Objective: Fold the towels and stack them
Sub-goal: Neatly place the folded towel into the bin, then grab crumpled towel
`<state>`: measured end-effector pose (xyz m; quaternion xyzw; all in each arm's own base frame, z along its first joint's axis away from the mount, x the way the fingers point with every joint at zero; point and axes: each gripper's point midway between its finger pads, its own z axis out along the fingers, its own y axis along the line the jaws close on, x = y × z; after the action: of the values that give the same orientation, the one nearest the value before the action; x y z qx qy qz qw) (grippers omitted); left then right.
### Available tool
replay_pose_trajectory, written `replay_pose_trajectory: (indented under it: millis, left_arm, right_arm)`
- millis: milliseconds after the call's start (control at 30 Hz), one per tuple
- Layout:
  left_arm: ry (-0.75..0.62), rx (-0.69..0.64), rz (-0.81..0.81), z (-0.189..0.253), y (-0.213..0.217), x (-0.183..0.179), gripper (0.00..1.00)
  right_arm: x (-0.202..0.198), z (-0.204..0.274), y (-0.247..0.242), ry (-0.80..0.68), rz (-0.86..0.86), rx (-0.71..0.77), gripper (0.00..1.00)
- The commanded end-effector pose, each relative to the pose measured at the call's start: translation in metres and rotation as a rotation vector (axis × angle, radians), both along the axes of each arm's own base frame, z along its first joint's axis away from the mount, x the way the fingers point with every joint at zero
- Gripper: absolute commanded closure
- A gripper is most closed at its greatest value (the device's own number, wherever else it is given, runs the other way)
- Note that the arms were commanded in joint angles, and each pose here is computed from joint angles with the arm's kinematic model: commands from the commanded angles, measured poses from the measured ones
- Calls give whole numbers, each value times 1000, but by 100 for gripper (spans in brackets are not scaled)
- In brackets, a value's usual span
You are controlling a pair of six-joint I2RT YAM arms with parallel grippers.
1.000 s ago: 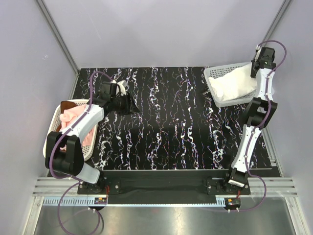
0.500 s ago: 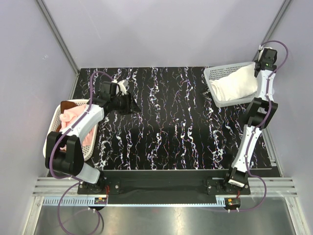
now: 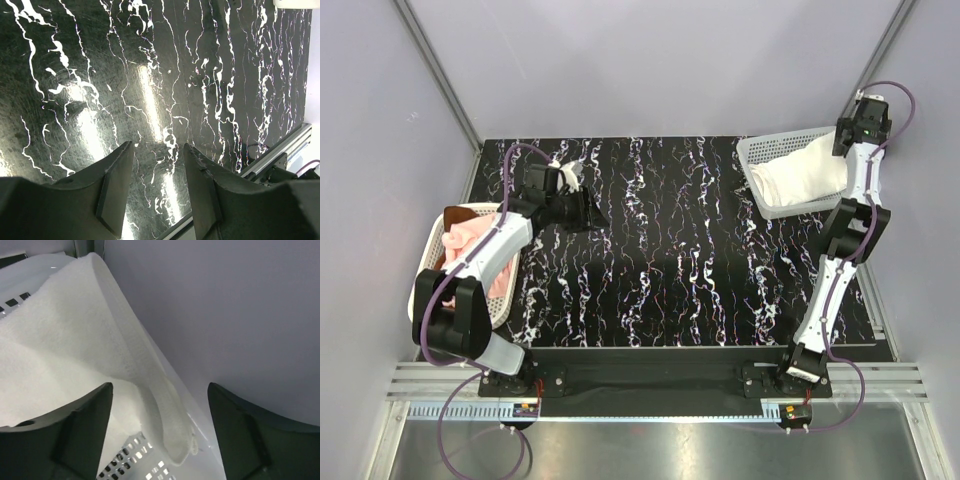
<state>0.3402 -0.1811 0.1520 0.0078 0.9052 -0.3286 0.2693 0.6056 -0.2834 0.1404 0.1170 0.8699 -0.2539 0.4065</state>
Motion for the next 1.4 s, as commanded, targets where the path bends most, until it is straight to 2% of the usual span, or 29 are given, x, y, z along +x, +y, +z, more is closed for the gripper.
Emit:
replay_pose_trajectory:
  millis: [0,33,100,233,300,367,400,433,467,500,533,567,633,667,733,767,800,867,900,967,1100,1267,1300,1367]
  left_arm:
    - [-140,-9,6,48,0,11,50]
    - [-153,7,9,51,2,11,49]
    - [-188,70,28,62,9,12,49]
    - [-296,235,127,95,36,16,48]
    - [-361,306,245,111,59,24,43]
    - [-423,340,410,133,91,28,38]
    - [-431,319,460,141,99,28,31]
    - [-451,307,494,151,108,27,24]
    - [-431,304,526,151,122,27,17]
    - [-405,294,556,152,129,26,1]
    - [-411,291,580,164,137,26,1]
    - [-352,344,612,152,152,24,1]
    - [-309,409,642,144,170,23,1]
    - [-248,478,716,134,196,18,1]
    - [-168,510,825,122,226,12,1]
    - [-102,506,927,106,253,3,1]
    - [-70,486,974,98,265,-1,1]
    - [-21,424,1070,82,290,-8,6]
    - [34,401,1099,60,295,-15,10]
    - [64,366,1106,42,305,-15,18]
    - [217,568,1066,-11,331,-32,29]
    - [490,683,966,-78,339,-43,44]
    - [515,698,965,-82,341,-45,58]
    - [528,709,968,-80,342,-47,94]
  right_arm:
    - [-8,88,8,-199,-55,14,14]
    - [-13,113,16,-242,-46,24,8]
    - [-13,117,39,-265,-11,91,2]
    - [-25,147,95,-279,50,185,0]
    - [-32,142,131,-252,81,296,0]
    - [-36,152,193,-241,212,425,0]
    - [-42,140,224,-199,254,520,0]
    - [-50,152,263,-198,334,568,0]
    - [-57,153,294,-180,402,628,0]
    - [-69,154,317,-175,441,665,0]
    - [-75,154,329,-174,460,684,0]
    - [-87,155,376,-149,550,714,0]
    - [-111,157,410,-136,616,776,1]
    - [-126,158,435,-113,697,840,0]
    - [-149,157,451,-107,688,959,0]
    - [-162,144,464,-74,730,1022,0]
    - [-172,151,466,-91,735,1049,0]
    - [-180,141,466,-90,728,1038,0]
    - [-187,129,464,-79,730,1026,0]
    - [-191,110,458,-46,698,1003,0]
    - [-197,87,460,4,663,1036,0]
    - [-200,74,465,34,669,1081,0]
    - [-199,72,465,42,667,1073,0]
    - [-198,73,462,54,658,1052,0]
